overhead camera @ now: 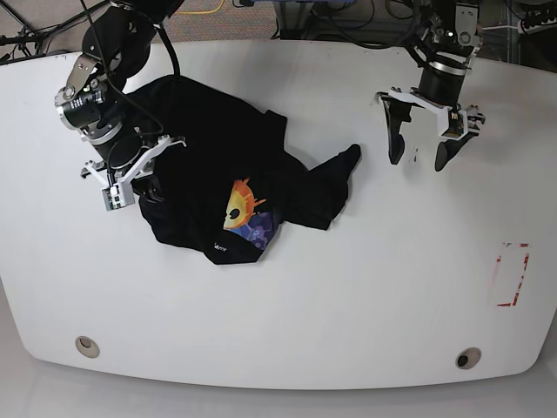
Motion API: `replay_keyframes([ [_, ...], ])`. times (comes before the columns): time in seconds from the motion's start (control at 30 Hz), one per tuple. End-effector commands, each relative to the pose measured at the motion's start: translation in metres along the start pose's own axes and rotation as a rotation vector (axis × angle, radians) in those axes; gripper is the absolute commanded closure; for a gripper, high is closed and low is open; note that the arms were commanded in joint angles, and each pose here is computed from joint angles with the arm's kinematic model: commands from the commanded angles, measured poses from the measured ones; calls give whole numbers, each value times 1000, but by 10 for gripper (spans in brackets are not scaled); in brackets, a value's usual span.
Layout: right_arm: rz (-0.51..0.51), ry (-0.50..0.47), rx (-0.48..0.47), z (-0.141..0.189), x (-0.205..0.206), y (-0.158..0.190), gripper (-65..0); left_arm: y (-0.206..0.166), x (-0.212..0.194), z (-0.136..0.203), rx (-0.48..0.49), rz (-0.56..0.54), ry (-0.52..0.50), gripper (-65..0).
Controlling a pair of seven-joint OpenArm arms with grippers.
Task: Fold the T-shirt properly
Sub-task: 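Drag the shirt with the right gripper while lowering the left gripper, then grasp the shirt's sleeve end with the left gripper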
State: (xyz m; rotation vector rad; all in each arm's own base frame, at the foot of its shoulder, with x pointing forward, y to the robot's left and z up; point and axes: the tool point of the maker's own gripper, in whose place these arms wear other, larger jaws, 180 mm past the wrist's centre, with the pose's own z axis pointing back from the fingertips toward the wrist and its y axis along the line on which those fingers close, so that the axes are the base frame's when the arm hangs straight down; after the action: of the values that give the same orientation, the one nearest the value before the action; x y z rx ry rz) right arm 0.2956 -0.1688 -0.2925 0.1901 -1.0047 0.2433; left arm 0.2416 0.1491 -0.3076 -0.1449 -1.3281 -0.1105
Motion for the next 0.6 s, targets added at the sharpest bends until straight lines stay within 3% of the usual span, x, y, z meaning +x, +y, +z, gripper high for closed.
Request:
replay_keyframes([
  [0.0, 22, -81, 31, 1, 22, 10, -15, -11, 16, -3, -59, 21, -39, -440],
  [0.37, 87, -137, 147, -12, 56, 35, -12, -50, 22, -14, -271, 47, -9, -437],
  [0.57, 151, -158, 168, -13, 78, 37, -15, -65, 16, -24, -318, 39, 44, -430],
])
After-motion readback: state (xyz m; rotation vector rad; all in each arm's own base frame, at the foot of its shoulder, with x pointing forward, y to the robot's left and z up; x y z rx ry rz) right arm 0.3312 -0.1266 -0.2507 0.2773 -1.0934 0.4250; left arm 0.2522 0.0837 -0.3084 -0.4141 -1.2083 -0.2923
